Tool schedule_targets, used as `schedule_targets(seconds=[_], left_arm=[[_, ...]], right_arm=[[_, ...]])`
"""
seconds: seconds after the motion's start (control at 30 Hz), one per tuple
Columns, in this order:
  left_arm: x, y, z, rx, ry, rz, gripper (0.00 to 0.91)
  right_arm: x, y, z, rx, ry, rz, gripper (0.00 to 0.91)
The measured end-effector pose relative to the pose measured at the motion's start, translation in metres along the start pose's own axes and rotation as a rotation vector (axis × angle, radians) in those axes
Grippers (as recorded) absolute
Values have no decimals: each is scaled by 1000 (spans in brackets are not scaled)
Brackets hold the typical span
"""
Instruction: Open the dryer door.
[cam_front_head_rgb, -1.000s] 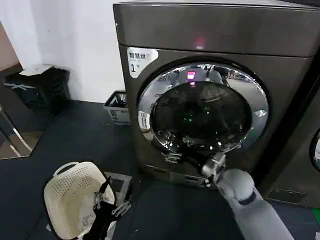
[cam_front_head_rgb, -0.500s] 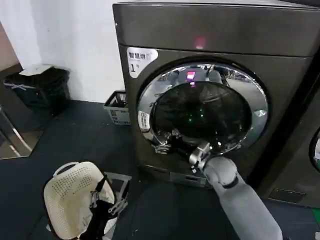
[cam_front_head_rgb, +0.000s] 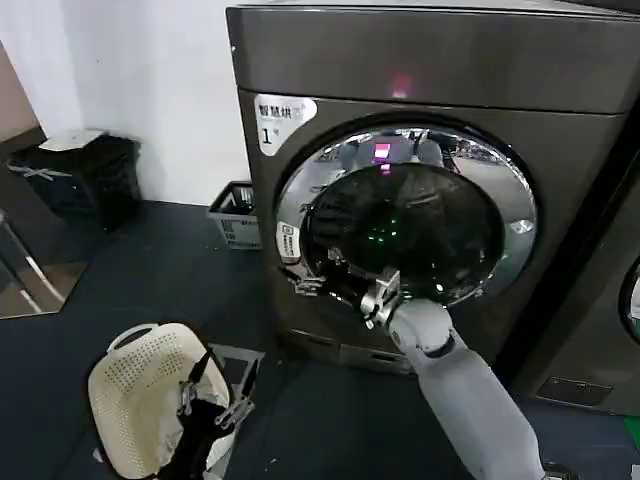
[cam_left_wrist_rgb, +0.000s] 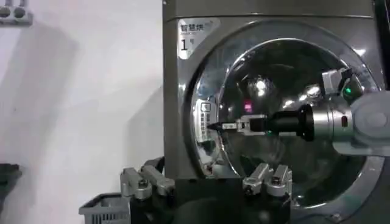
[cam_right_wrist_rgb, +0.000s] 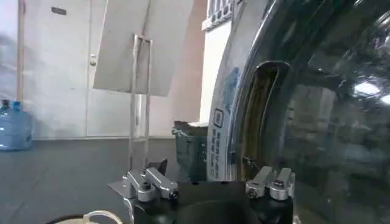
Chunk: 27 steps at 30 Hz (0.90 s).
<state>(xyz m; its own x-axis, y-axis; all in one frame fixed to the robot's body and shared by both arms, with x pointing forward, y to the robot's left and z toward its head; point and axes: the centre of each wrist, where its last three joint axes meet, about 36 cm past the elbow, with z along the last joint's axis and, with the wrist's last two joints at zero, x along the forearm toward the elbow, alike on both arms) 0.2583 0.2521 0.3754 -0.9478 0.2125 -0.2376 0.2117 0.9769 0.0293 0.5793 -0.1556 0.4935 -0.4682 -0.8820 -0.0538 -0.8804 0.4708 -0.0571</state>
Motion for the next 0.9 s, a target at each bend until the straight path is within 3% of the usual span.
schedule_targets(seconds=[0.17, 0.4, 0.7, 0.9], left_arm=[[-5, 13, 5, 40, 7, -26, 907], [-28, 58, 10, 63, -17, -18, 907], [-86, 131, 15, 90, -43, 98, 907], [-128, 163, 6, 116, -36, 176, 907]], right_arm=[[15, 0, 0, -29, -18, -101, 907], [44, 3, -5, -49, -7, -259, 907], [90, 18, -13, -86, 27, -457, 907], [117, 29, -21, -66, 33, -531, 907]])
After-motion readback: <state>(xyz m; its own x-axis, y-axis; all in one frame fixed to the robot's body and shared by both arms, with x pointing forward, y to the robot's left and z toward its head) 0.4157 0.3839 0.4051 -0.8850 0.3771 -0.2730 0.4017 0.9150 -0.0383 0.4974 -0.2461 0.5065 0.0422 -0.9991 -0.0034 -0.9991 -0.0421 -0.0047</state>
